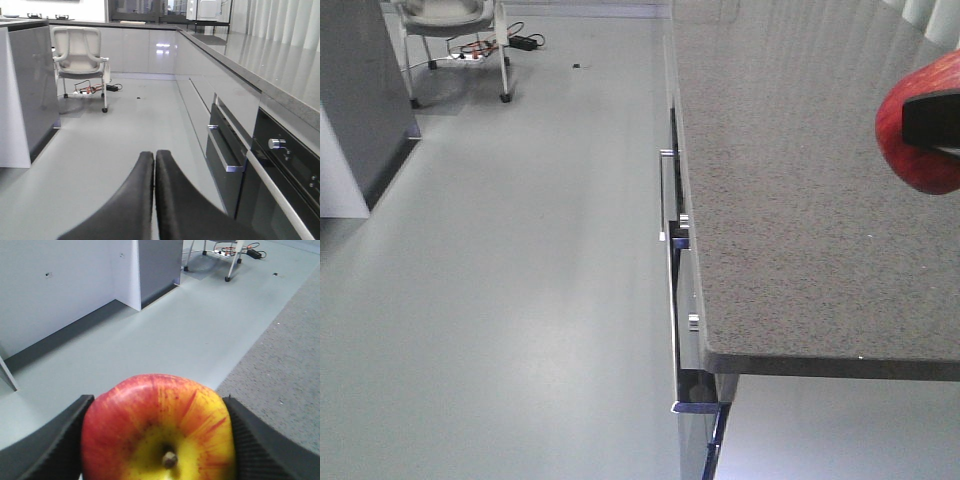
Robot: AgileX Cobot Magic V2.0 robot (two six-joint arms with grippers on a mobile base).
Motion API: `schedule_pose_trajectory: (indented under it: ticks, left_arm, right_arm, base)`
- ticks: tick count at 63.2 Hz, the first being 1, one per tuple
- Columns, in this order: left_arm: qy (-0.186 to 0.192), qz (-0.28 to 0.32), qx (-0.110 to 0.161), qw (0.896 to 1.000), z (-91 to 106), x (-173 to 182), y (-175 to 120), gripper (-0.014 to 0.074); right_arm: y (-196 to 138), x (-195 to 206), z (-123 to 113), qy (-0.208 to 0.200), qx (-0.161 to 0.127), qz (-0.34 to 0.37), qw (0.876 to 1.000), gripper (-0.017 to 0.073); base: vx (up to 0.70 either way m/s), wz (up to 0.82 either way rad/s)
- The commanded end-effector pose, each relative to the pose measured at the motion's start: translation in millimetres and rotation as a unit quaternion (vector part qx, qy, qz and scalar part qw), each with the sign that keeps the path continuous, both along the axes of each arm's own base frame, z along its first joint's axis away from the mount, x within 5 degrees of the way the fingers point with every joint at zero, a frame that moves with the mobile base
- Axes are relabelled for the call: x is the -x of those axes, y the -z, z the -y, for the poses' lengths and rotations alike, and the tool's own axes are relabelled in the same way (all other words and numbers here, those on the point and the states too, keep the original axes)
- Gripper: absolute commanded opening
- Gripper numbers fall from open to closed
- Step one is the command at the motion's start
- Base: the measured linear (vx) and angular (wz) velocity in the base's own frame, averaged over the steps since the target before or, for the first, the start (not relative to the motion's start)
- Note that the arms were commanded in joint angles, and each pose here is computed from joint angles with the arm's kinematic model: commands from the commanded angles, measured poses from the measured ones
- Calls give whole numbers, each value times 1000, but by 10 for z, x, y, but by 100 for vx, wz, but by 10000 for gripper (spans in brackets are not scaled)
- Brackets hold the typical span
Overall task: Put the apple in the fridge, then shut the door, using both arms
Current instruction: 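Drive the base away from the counter, turning toward the open fridge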
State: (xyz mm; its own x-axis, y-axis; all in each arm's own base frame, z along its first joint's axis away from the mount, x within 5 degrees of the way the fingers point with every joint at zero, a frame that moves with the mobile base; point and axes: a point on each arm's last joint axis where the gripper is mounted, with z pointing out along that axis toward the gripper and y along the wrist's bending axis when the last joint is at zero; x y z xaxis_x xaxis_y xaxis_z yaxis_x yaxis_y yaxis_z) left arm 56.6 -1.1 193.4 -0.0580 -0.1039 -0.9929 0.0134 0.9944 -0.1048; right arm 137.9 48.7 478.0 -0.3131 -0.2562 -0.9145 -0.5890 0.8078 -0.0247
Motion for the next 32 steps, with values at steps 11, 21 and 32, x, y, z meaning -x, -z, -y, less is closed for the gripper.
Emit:
schedule_pose_trajectory:
  ticks: [11, 21, 32]
  left_arm:
    - [0, 34, 8, 999, 1, 1, -5, -6]
    - [0, 34, 8, 999, 1, 1, -5, -6]
    - [0, 34, 8, 999, 1, 1, -5, -6]
  right_arm:
    - [-128, 22, -5, 6, -24, 39, 999, -3]
    - [-128, 22, -5, 6, -24, 39, 999, -3]
    - [-128, 22, -5, 6, -24, 39, 999, -3]
  base:
    - [-3, 27]
    - [-3, 44]
    - [-3, 56]
